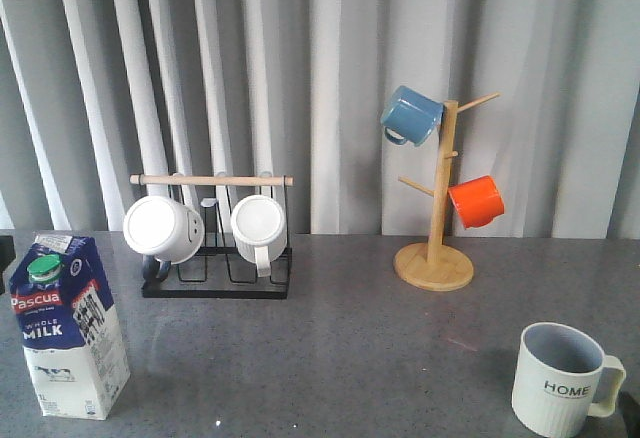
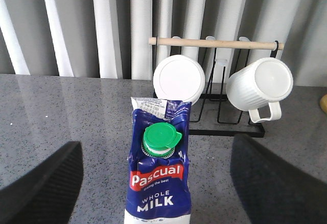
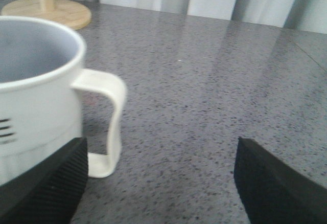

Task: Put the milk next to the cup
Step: 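Grasp the white HOME mug by its handle with the right gripper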

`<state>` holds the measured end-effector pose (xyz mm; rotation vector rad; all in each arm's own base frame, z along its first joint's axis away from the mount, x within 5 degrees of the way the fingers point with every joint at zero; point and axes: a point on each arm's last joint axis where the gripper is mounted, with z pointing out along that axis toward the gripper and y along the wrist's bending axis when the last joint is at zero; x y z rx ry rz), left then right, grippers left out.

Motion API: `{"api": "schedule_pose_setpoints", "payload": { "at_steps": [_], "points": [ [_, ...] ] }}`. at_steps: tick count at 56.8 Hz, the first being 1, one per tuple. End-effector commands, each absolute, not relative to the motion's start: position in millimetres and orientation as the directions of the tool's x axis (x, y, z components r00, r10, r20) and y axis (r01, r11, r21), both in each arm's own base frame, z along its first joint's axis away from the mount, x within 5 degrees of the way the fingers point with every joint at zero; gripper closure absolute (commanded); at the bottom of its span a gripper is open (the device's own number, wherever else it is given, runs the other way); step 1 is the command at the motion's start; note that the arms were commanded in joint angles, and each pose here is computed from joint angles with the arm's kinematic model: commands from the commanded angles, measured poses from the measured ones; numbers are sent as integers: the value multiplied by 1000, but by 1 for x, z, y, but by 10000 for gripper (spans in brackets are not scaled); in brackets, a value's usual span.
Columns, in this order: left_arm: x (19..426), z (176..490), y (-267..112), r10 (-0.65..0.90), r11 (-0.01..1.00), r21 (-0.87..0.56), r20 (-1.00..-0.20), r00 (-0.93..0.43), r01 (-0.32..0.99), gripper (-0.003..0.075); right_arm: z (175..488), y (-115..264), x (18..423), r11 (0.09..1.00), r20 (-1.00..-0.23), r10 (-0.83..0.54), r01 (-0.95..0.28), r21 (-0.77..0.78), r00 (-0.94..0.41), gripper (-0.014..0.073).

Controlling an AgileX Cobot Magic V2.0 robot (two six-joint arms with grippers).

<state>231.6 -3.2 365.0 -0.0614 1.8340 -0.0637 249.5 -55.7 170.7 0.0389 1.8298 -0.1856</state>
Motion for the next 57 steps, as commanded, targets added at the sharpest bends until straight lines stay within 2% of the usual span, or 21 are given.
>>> {"api": "schedule_pose_setpoints", "payload": {
  "at_steps": [1, 12, 43, 48, 53, 57],
  "points": [
    [231, 384, -3, -87, 996, -87, -984, -156, -2, 164, 191, -60, 259, 987, -987, -90, 123, -107, -130, 32],
    [231, 384, -3, -87, 996, -87, -984, -156, -2, 164, 186, -59, 267, 990, -984, -104, 84, -117, -144, 32],
    [231, 384, -3, -87, 996, -87, -984, -156, -2, 164, 176, -65, 289, 995, -989, -31, 89, -44, -144, 54],
    [231, 384, -3, -87, 996, -87, -984, -156, -2, 164, 176, -65, 295, 996, -990, -30, 76, -41, -140, 115],
    [231, 384, -3, -87, 996, -87, -984, -156, -2, 164, 176, -64, 300, 998, -991, -23, 47, -30, -134, 225],
    [231, 384, -3, -87, 996, -87, -984, -156, -2, 164, 176, -61, 303, 1000, -991, -20, 18, -23, -132, 347]
  ]
}}
